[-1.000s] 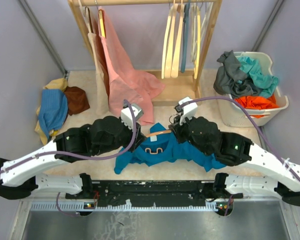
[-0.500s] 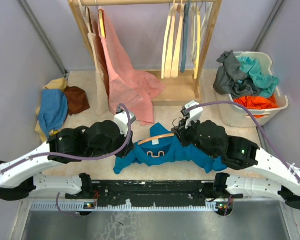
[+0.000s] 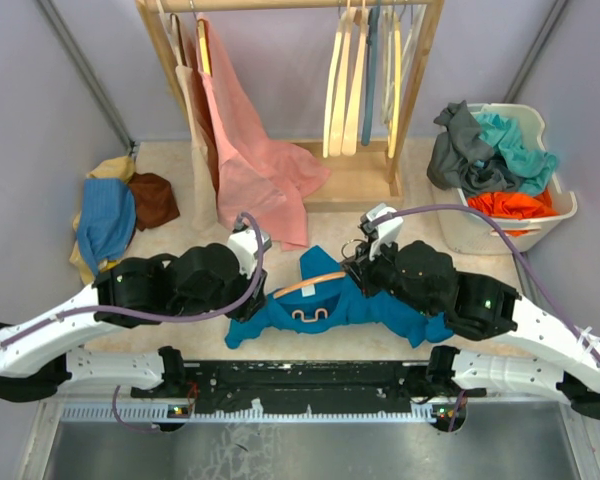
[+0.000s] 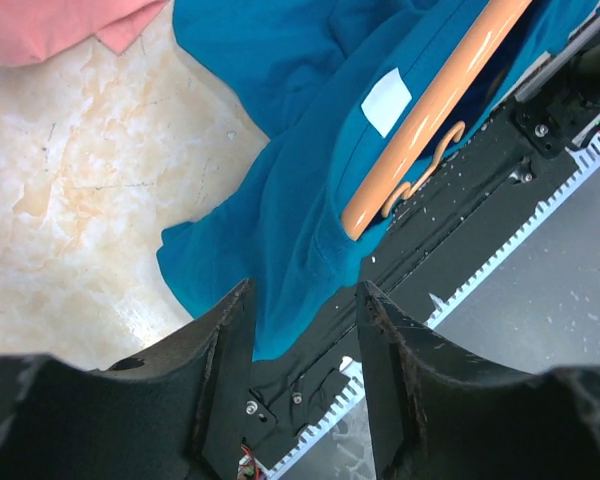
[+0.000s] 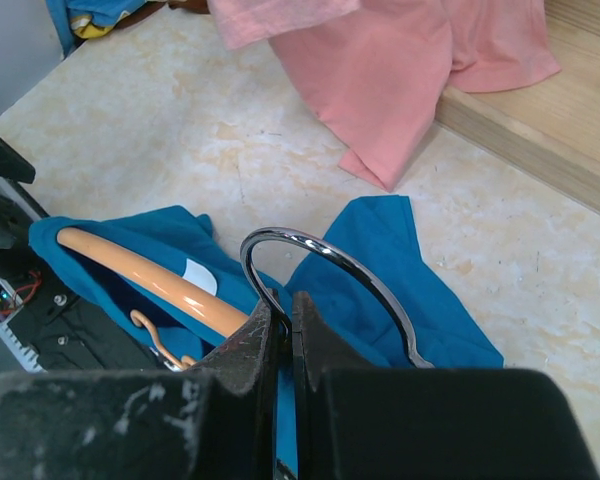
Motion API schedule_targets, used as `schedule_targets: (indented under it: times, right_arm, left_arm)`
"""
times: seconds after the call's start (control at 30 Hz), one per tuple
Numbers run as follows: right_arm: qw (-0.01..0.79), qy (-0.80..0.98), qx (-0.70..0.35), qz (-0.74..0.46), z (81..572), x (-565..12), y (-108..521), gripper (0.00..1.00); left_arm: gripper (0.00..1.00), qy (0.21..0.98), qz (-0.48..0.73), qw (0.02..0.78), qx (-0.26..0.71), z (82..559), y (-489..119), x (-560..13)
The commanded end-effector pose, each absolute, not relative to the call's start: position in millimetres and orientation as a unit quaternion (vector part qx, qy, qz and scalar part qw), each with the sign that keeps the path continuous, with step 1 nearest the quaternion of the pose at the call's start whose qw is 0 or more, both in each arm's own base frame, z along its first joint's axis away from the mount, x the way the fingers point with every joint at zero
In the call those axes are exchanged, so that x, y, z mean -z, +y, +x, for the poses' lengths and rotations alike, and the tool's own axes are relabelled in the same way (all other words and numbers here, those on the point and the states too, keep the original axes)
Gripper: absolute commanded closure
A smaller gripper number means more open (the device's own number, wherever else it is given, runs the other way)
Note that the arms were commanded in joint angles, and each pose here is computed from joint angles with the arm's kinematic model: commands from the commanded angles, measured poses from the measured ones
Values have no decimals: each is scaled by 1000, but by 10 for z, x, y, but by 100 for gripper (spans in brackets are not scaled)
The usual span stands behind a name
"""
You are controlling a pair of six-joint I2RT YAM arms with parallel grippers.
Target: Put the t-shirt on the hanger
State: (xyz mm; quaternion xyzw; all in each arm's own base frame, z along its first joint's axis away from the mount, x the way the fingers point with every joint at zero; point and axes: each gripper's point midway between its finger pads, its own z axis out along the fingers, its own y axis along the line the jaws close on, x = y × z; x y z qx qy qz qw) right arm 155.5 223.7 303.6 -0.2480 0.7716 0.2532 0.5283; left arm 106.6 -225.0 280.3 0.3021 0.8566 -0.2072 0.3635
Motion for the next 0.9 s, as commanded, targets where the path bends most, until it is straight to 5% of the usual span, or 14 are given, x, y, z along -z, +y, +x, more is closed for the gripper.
schedule_targets:
  times: [0.0, 0.43, 0.87]
  right_arm:
    - [559, 735, -305, -233, 1546, -3433, 2335, 100]
    - [563, 726, -314, -240, 1529, -3555, 2361, 100]
    - [567, 722, -316, -238, 1536, -3618, 2373, 100]
  left_arm:
    - [49, 853, 327, 347, 211, 1009, -2277, -2706]
    - [70, 837, 363, 325, 251, 889, -2497, -2643]
    - [72, 824, 373, 328, 272, 904, -2709, -2652]
